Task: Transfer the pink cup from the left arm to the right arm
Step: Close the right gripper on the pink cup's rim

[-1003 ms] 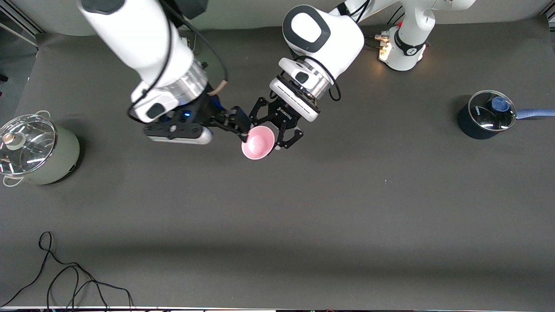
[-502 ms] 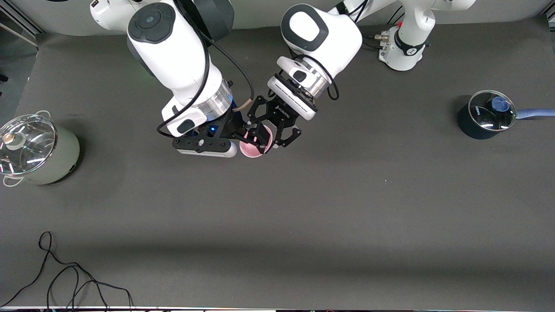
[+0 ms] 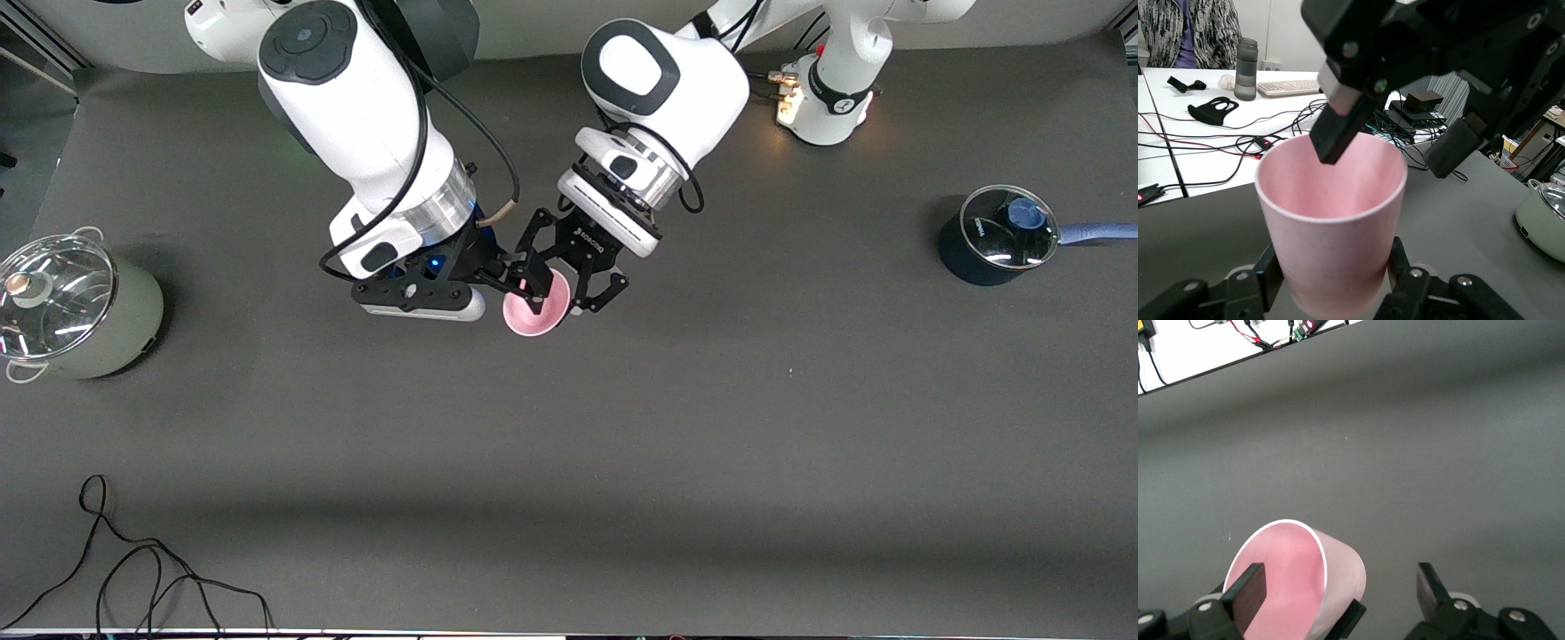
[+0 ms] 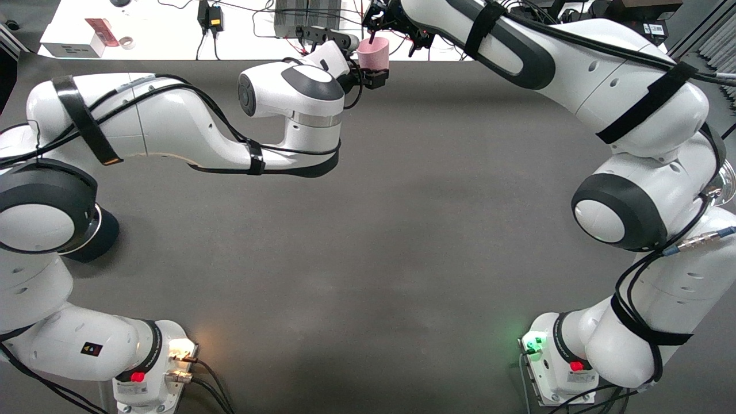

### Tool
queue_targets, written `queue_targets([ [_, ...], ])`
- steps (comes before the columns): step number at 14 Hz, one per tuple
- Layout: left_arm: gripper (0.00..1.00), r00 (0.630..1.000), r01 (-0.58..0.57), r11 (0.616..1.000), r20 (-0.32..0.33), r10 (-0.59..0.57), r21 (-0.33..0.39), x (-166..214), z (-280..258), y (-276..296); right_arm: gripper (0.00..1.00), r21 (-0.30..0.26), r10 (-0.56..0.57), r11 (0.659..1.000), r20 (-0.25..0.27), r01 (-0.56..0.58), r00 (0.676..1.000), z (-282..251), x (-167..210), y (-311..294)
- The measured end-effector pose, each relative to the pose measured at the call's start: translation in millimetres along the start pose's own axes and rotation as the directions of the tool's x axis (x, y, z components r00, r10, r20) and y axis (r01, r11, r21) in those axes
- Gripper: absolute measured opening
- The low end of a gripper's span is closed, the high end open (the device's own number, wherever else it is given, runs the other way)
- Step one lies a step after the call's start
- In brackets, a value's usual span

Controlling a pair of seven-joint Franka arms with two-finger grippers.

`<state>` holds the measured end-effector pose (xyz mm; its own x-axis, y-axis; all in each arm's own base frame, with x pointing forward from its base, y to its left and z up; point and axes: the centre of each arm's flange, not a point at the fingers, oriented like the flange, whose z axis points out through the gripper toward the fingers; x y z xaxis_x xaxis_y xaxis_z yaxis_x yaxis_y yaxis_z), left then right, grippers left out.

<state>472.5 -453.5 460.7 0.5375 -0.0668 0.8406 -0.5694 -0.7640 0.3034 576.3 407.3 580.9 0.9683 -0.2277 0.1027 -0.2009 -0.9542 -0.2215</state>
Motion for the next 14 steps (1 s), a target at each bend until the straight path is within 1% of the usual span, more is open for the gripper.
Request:
queue_targets([
  [2, 0.66, 1.000, 0.000, 1.000, 0.000, 0.000, 0.000, 0, 0, 0, 1.00, -0.016, -0.001, 1.000, 0.015, 0.001, 1.000, 3, -2, 1],
  [5, 0.66, 1.000, 0.000, 1.000, 0.000, 0.000, 0.000, 0, 0, 0, 0.98, -0.025, 0.000, 1.000, 0.023, 0.000, 1.000, 9, -2, 2],
  [6, 0.66, 1.000, 0.000, 1.000, 0.000, 0.000, 0.000, 0, 0, 0, 0.93, -0.030, 0.001, 1.000, 0.027, 0.000, 1.000, 13, -1, 2],
  [7, 0.66, 1.000, 0.000, 1.000, 0.000, 0.000, 0.000, 0, 0, 0, 0.77, -0.034, 0.002, 0.999, 0.031, 0.000, 1.000, 17, -1, 1],
  [12, 0.66, 1.000, -0.004, 1.000, 0.006, 0.004, -0.010, -4, 1, 6, 0.22, -0.038, 0.001, 0.999, 0.035, 0.000, 0.999, 24, 0, 0],
  [13, 0.66, 1.000, -0.015, 1.000, 0.005, 0.015, -0.011, -3, 1, 6, 0.15, -0.042, -0.002, 0.999, 0.035, 0.003, 0.999, 24, -1, 0],
  [14, 0.66, 1.000, -0.022, 1.000, 0.004, 0.022, -0.011, -3, 1, 6, 0.14, -0.042, -0.002, 0.999, 0.036, 0.003, 0.999, 24, -1, 0],
])
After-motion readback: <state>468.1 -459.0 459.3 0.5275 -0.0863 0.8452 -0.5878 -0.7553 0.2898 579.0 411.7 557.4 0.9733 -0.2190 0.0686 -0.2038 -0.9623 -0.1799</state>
